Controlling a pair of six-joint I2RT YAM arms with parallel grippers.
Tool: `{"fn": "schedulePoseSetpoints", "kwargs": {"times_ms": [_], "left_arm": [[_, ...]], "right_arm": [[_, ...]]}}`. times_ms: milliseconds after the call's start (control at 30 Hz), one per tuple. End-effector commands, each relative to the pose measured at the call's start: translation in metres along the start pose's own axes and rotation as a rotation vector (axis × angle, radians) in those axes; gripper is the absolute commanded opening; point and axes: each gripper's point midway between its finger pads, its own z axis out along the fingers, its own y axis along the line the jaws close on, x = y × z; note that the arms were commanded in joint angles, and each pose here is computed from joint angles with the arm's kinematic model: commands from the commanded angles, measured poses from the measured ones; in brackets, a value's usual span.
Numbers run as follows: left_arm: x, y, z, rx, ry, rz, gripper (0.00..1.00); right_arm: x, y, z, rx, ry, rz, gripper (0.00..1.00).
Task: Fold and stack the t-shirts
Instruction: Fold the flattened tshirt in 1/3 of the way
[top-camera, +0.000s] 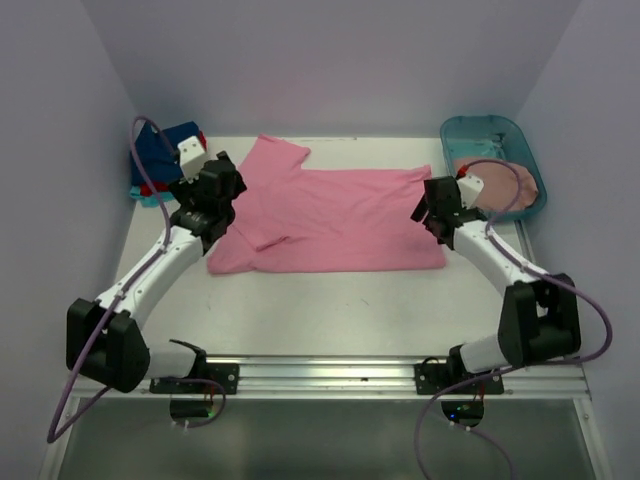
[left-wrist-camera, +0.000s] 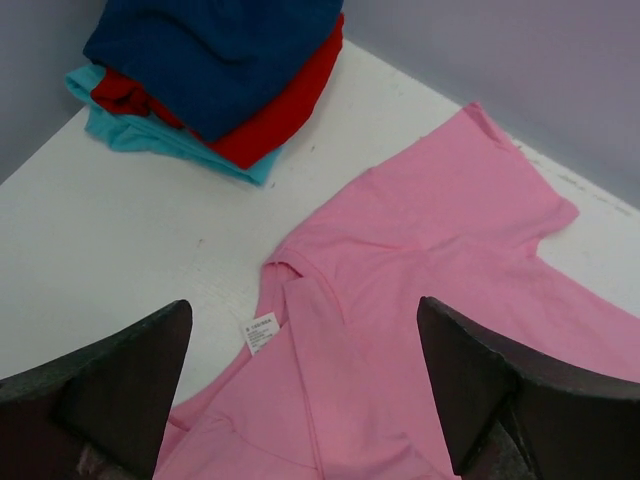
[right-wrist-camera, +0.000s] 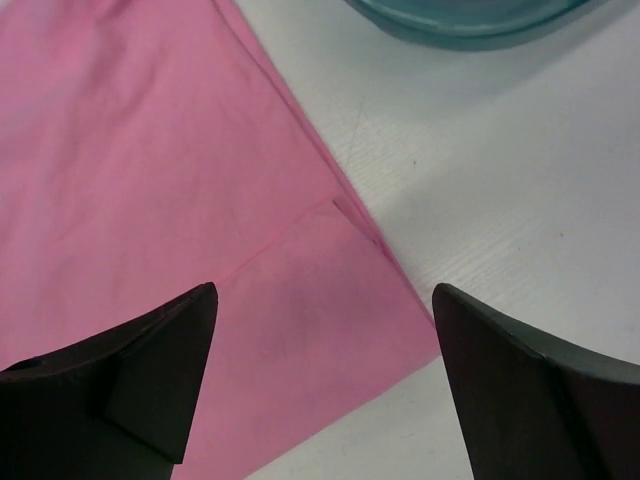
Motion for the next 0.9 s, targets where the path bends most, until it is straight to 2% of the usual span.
{"fn": "schedulePoseSetpoints", "kwargs": {"times_ms": [0, 100, 133, 167, 200, 233, 267, 300, 333, 500, 667, 867], "left_arm": [[-0.037, 0.004, -0.026, 0.069, -0.084, -0.121, 0.98], [-0.007, 0.007, -0.040, 0.147, 0.011, -0.103, 1.00], [0.005, 0.008, -0.042, 0.166, 0.044, -0.089, 0.95], [0.019, 0.005, -0.045, 0.206, 0.094, -0.080, 0.91], [0.042, 0.012, -0.046, 0.207, 0.141, -0.059, 0.85], [0.053, 0.014, -0.047, 0.210, 0.172, -0.059, 0.59], [0.075, 0.019, -0.047, 0.220, 0.223, -0.040, 0.39], [0.080, 0.018, -0.046, 0.229, 0.225, -0.048, 0.02], [0.088, 0.019, -0.045, 0.225, 0.238, -0.058, 0.00], [0.116, 0.025, -0.032, 0.175, 0.286, -0.033, 0.00], [0.125, 0.030, -0.018, 0.138, 0.251, -0.031, 0.00], [0.153, 0.037, -0.006, 0.107, 0.282, 0.007, 0.00]], "right_arm": [[-0.034, 0.013, -0.036, -0.154, -0.117, 0.036, 0.93], [-0.029, 0.014, -0.054, -0.215, -0.115, 0.009, 0.91], [-0.025, 0.011, -0.057, -0.214, -0.102, -0.002, 0.90], [-0.021, 0.012, -0.059, -0.228, -0.088, -0.014, 0.82], [-0.011, 0.011, -0.059, -0.245, -0.056, -0.028, 0.70], [-0.005, 0.013, -0.058, -0.259, -0.038, -0.040, 0.41], [0.000, 0.014, -0.057, -0.269, -0.023, -0.036, 0.00], [0.014, 0.015, -0.053, -0.276, 0.022, -0.049, 0.00], [0.019, 0.017, -0.051, -0.286, 0.041, -0.048, 0.00], [0.062, 0.028, -0.031, -0.308, 0.193, -0.092, 0.00], [0.091, 0.029, -0.013, -0.300, 0.260, -0.115, 0.00], [0.119, 0.023, 0.001, -0.261, 0.318, -0.146, 0.00]]}}
